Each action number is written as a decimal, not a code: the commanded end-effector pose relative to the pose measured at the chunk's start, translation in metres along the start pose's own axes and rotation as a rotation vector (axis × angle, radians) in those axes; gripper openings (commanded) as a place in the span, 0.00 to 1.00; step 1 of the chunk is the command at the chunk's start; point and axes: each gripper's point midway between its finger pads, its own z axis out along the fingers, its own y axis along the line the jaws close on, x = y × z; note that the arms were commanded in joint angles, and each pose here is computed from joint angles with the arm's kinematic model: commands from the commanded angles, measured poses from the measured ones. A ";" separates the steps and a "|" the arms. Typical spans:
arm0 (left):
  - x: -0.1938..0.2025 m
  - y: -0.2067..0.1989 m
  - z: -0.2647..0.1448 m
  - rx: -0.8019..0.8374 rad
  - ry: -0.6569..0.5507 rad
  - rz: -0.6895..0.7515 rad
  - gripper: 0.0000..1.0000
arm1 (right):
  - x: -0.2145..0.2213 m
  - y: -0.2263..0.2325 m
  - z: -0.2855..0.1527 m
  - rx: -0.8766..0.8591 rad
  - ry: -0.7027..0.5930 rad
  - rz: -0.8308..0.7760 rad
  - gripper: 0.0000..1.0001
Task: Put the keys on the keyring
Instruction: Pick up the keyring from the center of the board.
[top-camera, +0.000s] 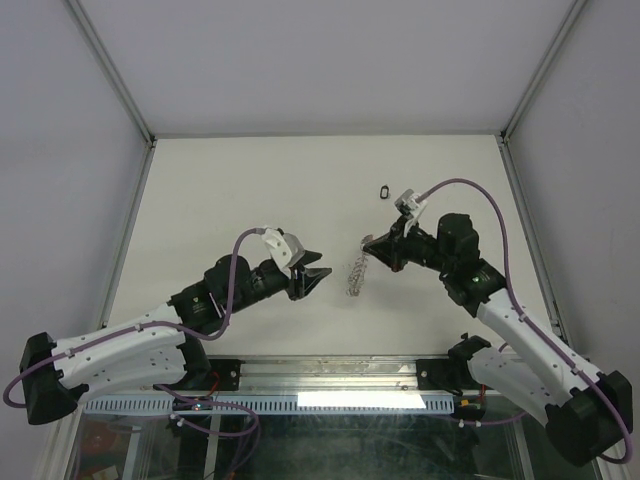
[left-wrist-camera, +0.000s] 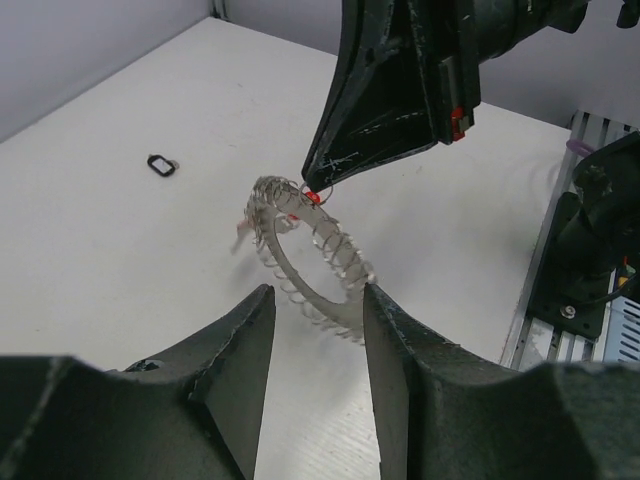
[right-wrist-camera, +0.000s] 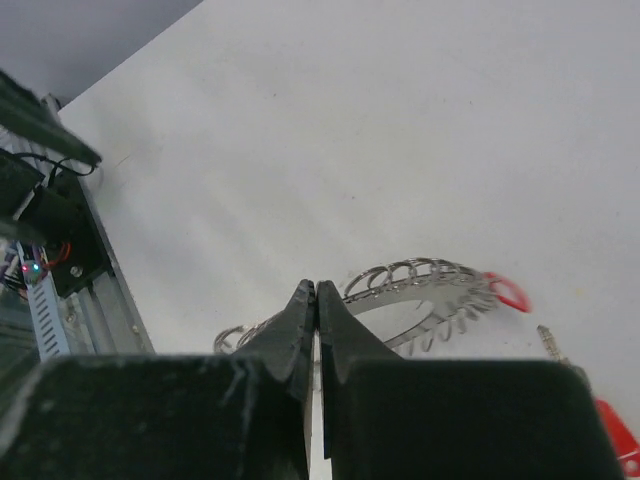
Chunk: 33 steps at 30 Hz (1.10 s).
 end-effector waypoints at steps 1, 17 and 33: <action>-0.044 -0.006 -0.001 0.030 -0.118 0.087 0.40 | -0.038 0.031 -0.014 -0.145 -0.172 -0.279 0.00; -0.036 -0.023 0.024 0.124 -0.194 0.063 0.39 | -0.033 0.081 -0.035 -0.427 -0.196 -0.502 0.00; -0.029 -0.063 0.019 0.373 -0.239 0.219 0.37 | -0.035 0.107 -0.047 -0.565 -0.213 -0.546 0.00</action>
